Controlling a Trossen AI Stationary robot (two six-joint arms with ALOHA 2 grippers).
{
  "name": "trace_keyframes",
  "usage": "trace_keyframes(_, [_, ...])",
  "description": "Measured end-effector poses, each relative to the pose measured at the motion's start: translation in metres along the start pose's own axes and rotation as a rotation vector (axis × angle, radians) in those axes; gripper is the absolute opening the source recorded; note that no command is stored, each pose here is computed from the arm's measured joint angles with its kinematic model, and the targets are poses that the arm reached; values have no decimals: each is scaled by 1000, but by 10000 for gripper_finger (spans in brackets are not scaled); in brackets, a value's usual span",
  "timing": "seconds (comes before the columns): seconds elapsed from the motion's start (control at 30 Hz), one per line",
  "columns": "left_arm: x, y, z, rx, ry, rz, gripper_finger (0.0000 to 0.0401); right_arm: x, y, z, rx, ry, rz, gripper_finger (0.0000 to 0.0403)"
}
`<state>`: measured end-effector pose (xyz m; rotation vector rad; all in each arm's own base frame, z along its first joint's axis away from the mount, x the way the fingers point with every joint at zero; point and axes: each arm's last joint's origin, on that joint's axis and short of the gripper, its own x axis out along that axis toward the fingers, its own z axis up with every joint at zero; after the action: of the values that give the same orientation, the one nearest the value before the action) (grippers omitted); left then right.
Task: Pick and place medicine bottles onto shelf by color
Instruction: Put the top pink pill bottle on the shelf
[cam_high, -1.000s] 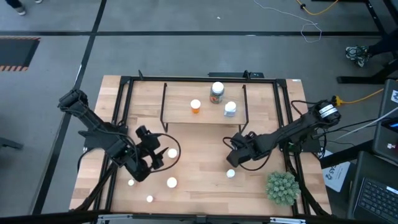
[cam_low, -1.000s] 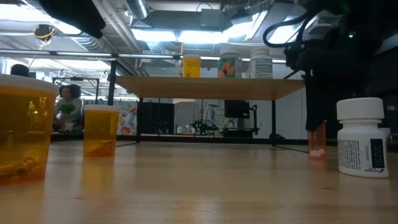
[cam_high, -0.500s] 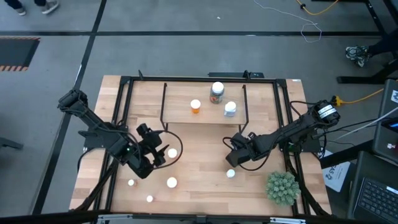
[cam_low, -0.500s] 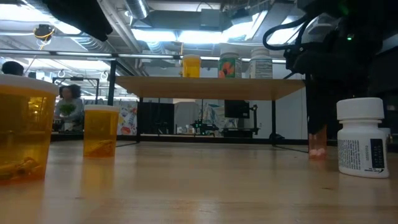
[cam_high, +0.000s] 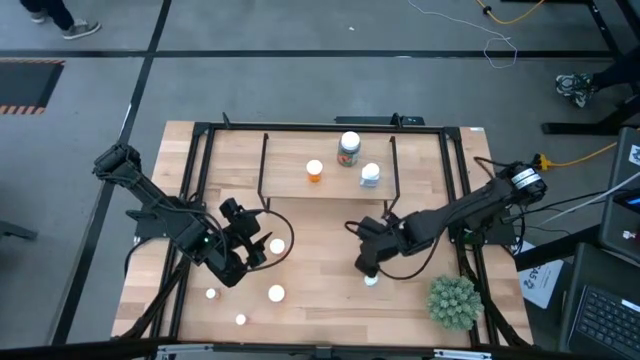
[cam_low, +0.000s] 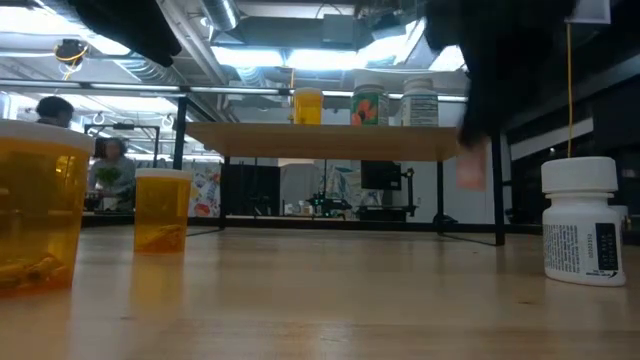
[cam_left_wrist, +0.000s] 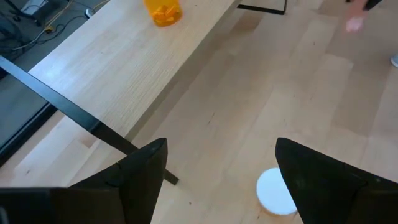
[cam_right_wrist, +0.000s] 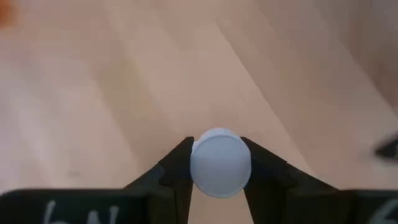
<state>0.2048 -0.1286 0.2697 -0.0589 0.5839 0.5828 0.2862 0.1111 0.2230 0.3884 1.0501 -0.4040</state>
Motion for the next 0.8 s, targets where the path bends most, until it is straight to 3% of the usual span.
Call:
trace_keyframes(0.2, [0, 0, 0, 0, 0, 0, 295, -54, 12, 54, -171, -141, 33, 107])
trace_keyframes(0.4, [0, 0, 0, 1, 0, 0, 295, -109, 1, 105, -269, -302, -2, 111])
trace_keyframes(0.6, [0, 0, 0, 1, 0, 0, 295, -155, -42, 132, -257, -308, -241, 109])
trace_keyframes(0.8, [0, 0, 0, 1, -4, 3, 295, -177, -98, 144, -102, -198, -447, 109])
